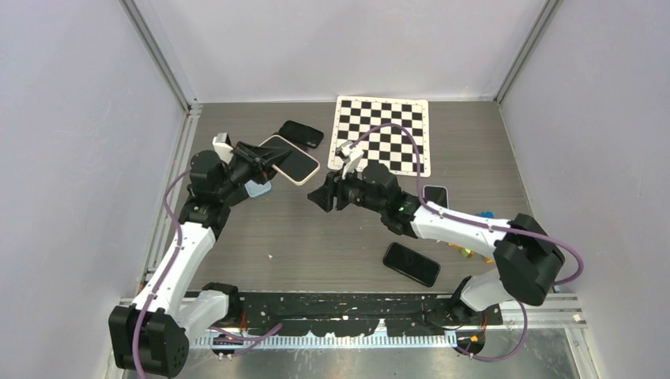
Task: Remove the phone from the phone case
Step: Remove the phone case from the phone.
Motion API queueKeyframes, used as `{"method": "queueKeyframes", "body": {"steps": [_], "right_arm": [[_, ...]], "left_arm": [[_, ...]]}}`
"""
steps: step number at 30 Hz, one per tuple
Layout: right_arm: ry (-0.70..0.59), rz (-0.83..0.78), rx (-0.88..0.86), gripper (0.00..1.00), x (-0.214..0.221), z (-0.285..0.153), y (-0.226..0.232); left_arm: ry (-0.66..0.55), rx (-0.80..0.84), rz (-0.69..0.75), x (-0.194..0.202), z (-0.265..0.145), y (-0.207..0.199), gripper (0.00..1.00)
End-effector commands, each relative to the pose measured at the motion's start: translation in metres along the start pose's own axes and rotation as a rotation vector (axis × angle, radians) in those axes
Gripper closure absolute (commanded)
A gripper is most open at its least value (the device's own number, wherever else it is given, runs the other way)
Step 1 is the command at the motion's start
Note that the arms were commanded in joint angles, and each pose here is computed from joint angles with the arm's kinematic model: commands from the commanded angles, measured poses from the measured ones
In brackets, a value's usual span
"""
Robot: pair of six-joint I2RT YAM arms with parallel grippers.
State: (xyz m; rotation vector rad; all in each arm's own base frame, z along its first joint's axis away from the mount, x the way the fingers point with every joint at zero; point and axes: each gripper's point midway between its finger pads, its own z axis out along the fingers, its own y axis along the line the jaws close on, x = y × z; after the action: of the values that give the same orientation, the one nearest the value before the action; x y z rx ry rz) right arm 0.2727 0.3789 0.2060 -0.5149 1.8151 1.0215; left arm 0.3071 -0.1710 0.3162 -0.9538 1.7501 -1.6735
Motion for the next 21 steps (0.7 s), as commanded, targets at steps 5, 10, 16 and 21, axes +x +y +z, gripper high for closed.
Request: {"method": "queueKeyframes", "body": {"steps": [5, 10, 16, 21], "right_arm": [[-0.090, 0.151, -0.306, 0.25, -0.065, -0.074, 0.033], [-0.105, 0.322, -0.436, 0.29, -0.085, -0.092, 0.047], [-0.142, 0.458, -0.508, 0.53, -0.102, -0.090, 0.052], [-0.118, 0.498, -0.538, 0.60, -0.098, -0.083, 0.052]], "left_arm": [[0.208, 0.218, 0.313, 0.024, 0.003, -0.037, 1.00], [0.306, 0.232, 0.441, 0.039, -0.003, -0.036, 1.00], [0.335, 0.242, 0.497, 0.048, -0.014, -0.040, 1.00], [0.334, 0.240, 0.492, 0.049, -0.015, -0.040, 1.00]]}}
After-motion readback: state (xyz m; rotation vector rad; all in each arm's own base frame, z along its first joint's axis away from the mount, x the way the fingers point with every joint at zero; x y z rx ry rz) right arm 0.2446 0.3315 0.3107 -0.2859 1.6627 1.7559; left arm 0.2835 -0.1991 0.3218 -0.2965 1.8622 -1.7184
